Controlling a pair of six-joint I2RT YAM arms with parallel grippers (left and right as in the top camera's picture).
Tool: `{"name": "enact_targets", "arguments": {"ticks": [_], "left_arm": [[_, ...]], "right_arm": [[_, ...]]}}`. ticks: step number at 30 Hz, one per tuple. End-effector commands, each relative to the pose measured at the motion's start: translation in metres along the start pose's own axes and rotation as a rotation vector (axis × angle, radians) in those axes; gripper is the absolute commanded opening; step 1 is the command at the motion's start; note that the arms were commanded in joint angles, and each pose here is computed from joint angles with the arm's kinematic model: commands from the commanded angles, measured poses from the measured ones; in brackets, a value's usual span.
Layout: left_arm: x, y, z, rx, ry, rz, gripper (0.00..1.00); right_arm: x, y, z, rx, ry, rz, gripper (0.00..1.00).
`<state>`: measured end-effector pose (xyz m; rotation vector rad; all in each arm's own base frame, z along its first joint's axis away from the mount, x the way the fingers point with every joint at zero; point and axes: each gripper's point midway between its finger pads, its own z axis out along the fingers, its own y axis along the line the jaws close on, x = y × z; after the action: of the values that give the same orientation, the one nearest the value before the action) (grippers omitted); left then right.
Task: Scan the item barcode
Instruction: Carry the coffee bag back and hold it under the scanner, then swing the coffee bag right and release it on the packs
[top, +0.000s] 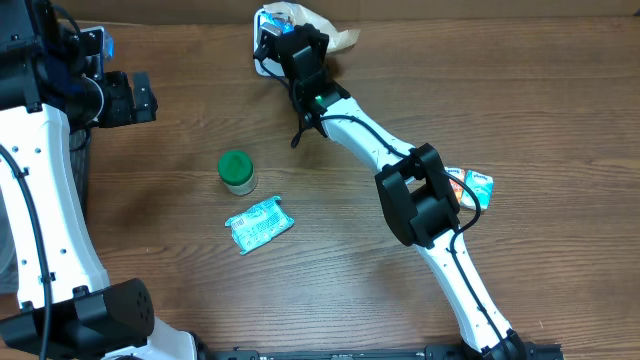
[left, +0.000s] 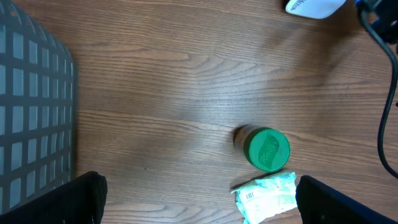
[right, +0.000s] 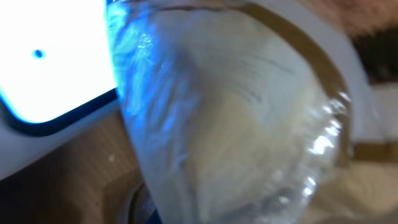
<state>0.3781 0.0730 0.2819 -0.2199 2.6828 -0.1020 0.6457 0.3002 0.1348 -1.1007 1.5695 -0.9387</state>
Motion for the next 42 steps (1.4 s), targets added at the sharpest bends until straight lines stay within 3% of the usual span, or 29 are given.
{"name": "enact_targets", "arguments": {"ticks": [1, 24, 34, 42], "left_arm": [[0.001, -0.001, 0.001, 0.008, 0.003, 0.021, 0.99], [0.001, -0.001, 0.001, 0.008, 0.003, 0.021, 1.0], [0.001, -0.001, 0.001, 0.008, 0.003, 0.021, 1.0], [0.001, -0.001, 0.001, 0.008, 0.003, 0.021, 1.0]], "right_arm": [[-0.002, -0.034, -0.005, 0.085, 0.019, 0.027, 0.04], [-0.031, -0.063, -0.033, 0.19, -0.001, 0.12, 0.04], [-0.028, -0.149, -0.098, 0.004, -0.028, 0.459, 0.04], [0.006, -0.185, -0.192, -0.349, 0.031, 0.89, 0.04]]}}
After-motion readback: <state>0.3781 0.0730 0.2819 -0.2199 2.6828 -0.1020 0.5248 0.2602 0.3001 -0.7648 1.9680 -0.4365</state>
